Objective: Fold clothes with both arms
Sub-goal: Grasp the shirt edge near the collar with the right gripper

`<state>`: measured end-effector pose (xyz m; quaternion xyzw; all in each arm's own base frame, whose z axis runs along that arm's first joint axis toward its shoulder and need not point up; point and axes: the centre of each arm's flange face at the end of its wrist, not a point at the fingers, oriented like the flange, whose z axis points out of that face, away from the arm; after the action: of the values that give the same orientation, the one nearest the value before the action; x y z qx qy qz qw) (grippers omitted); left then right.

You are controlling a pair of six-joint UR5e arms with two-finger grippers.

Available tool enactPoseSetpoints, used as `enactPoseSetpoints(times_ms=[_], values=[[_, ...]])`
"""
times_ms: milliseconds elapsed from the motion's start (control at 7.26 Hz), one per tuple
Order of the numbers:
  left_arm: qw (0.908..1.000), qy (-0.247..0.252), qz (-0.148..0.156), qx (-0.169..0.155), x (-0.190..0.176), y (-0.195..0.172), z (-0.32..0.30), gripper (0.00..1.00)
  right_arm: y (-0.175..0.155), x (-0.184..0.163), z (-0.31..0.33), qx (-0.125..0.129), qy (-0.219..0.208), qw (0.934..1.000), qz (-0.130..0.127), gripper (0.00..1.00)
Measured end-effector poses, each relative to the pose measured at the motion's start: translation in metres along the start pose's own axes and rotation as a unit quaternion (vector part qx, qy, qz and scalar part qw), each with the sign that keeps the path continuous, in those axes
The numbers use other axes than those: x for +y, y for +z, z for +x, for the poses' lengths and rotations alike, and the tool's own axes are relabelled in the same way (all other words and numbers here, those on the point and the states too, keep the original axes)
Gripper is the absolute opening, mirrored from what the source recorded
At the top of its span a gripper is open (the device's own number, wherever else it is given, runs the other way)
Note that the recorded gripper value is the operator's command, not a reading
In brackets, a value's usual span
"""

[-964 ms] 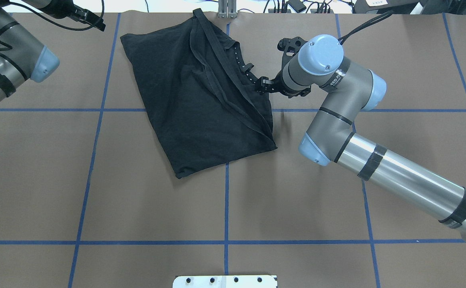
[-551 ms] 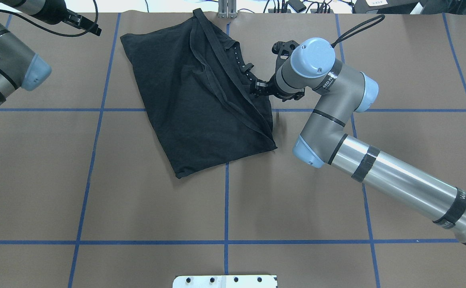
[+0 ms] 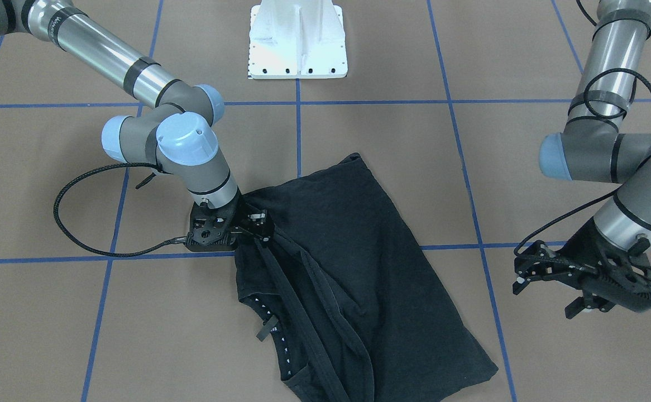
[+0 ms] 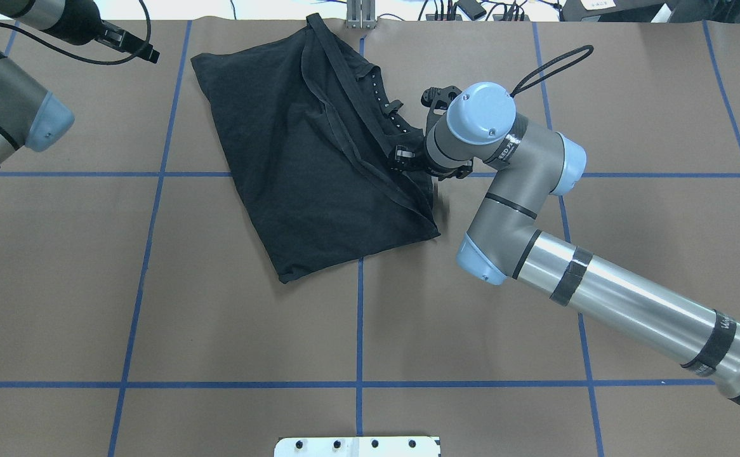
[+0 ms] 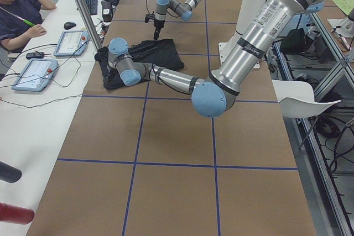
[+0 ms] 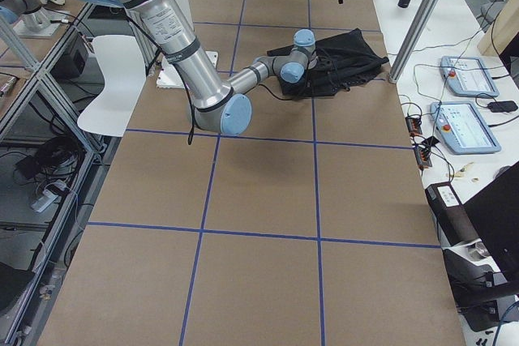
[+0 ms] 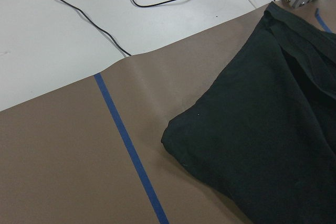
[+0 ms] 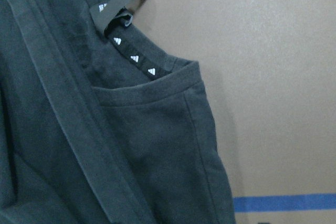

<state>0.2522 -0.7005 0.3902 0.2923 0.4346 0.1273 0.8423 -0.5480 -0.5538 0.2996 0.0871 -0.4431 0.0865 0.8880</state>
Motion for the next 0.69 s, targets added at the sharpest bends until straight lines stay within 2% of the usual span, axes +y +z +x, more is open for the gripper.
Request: enactPoseSetpoints(times_ms=[138, 275, 413, 551, 688], values=[[1.0000, 0.001, 0.001, 0.001, 0.0023, -0.0025, 0.0010, 1.00, 0.0032, 0.0057, -0.0014, 0.009, 0.000, 0.9999, -0.007, 0.79], [1.0000, -0.001, 0.002, 0.002, 0.0034, -0.0037, 0.0015, 1.00, 0.0053, 0.0098, -0.0020, 0.017, 0.001, 0.9998, -0.012, 0.72], [1.0000, -0.008, 0.003, 0.002, 0.0040, -0.0046, 0.0020, 1.00, 0.0065, 0.0127, -0.0021, 0.021, 0.001, 0.9997, -0.014, 0.58], [0.9999, -0.014, 0.004, 0.003, 0.0034, -0.0060, 0.0034, 1.00, 0.0075, 0.0141, -0.0014, 0.023, 0.001, 0.9996, -0.016, 0.37], [0.9998, -0.016, 0.006, 0.004, 0.0029, -0.0071, 0.0045, 1.00, 0.0071, 0.0147, -0.0010, 0.022, 0.001, 0.9996, -0.018, 0.08]])
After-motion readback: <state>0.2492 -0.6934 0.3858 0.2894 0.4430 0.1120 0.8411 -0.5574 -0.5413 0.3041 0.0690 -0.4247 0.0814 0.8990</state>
